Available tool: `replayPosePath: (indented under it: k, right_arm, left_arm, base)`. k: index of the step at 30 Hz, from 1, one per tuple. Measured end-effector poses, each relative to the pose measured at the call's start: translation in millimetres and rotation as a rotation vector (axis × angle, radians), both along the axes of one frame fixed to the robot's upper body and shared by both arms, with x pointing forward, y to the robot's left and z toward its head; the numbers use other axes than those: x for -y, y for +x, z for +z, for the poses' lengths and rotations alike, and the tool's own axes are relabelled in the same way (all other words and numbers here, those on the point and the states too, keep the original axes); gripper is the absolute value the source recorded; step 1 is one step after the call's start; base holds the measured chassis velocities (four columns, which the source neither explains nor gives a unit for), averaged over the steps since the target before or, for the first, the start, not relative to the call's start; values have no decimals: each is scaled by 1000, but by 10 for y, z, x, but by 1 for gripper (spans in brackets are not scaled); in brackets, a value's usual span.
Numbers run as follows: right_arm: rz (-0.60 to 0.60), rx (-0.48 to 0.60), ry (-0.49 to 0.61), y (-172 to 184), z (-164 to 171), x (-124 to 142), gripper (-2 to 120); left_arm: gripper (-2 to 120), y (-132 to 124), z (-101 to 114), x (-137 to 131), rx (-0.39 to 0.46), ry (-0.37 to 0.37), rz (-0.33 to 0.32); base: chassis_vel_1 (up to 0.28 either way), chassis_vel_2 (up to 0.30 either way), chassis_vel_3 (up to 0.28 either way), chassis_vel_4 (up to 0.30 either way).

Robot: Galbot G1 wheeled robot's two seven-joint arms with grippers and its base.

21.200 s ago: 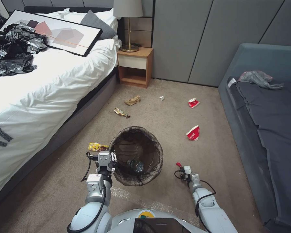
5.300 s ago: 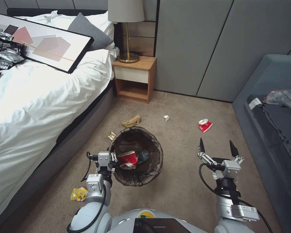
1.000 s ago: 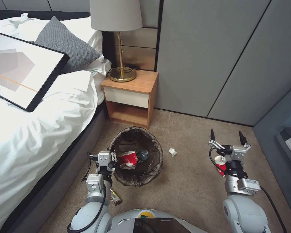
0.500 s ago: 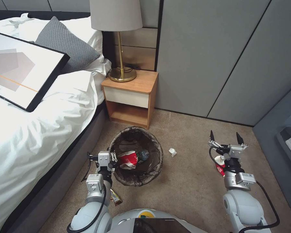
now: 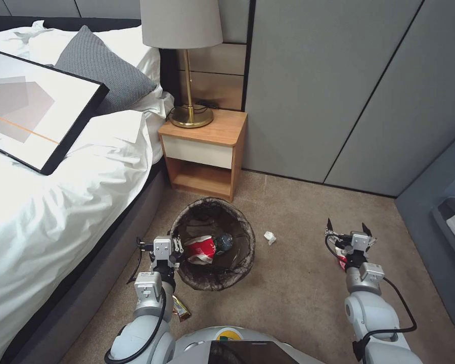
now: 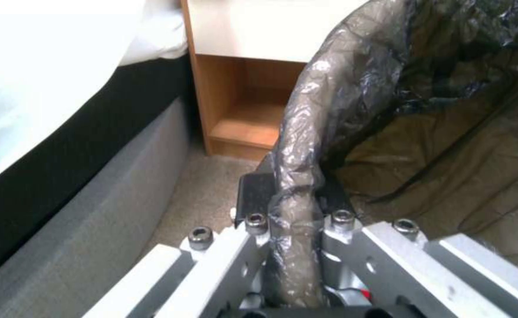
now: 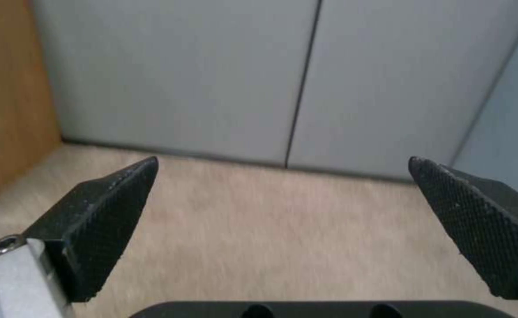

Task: Pick up the trash bin, then pick up the garbage from the floor and place it into the trash bin.

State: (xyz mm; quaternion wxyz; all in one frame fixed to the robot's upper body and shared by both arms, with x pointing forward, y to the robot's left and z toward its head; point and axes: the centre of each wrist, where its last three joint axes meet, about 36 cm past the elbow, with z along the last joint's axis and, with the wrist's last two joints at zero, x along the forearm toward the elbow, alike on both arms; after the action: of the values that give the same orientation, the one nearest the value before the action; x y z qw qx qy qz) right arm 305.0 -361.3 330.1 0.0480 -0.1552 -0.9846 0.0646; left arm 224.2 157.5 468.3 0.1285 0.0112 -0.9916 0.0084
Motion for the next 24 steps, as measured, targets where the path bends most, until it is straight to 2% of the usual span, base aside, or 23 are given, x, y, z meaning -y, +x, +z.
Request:
replayPosePath:
  k: [5, 8, 15, 24]
  right_arm:
    - [-37, -59, 33, 94, -150, 87, 100]
    - [-73, -133, 51, 160, -360, 205, 100]
    - [-130, -215, 59, 192, -669, 386, 100]
    - [-174, -255, 66, 201, -928, 519, 100]
  left_arm:
    - [2, 0, 0, 0, 0, 0, 0]
    - [2, 0, 0, 0, 0, 0, 0]
    - [2, 0, 0, 0, 0, 0, 0]
    - [2, 0, 0, 0, 0, 0, 0]
  base:
    - [0, 0, 0, 0]
    - [0, 0, 0, 0]
    - [0, 0, 0, 0]
    - [0, 0, 0, 0]
